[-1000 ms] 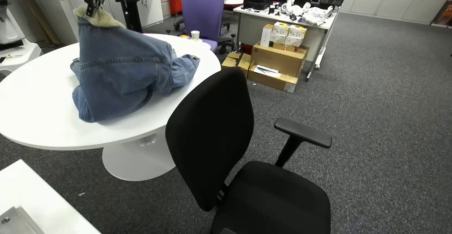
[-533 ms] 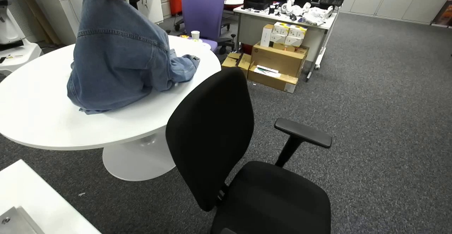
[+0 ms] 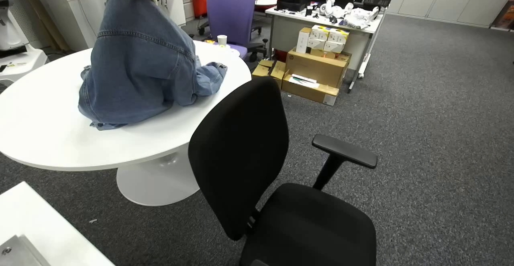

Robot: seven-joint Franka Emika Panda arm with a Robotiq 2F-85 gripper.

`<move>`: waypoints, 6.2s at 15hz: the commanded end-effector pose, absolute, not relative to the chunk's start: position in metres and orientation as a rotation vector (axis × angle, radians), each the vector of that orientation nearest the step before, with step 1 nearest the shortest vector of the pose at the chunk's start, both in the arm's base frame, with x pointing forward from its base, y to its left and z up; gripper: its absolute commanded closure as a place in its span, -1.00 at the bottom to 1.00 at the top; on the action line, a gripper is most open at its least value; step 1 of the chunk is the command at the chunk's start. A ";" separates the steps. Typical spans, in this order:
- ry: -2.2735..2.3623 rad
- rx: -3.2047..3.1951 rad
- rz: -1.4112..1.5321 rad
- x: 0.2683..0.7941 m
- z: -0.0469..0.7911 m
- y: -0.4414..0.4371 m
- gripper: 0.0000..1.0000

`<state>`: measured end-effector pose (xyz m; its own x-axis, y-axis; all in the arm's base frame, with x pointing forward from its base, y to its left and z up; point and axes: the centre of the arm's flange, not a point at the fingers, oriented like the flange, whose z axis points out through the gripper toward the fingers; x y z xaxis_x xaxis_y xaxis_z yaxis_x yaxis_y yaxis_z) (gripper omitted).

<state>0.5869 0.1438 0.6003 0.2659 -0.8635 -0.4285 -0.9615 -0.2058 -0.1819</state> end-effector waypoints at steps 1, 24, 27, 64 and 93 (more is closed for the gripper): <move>1.654 -2.135 0.327 0.587 0.600 0.144 0.69; 1.981 -1.576 -0.420 0.664 0.671 0.098 0.92; 2.027 -1.575 -0.423 0.661 0.643 0.076 0.92; 2.309 -1.302 -0.059 0.493 0.522 -0.005 0.92; 2.437 -0.392 0.081 0.539 0.671 -0.116 0.92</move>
<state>0.5265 -0.0605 0.6428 -0.7180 -0.3833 -0.5811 -0.4284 0.9012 -0.0651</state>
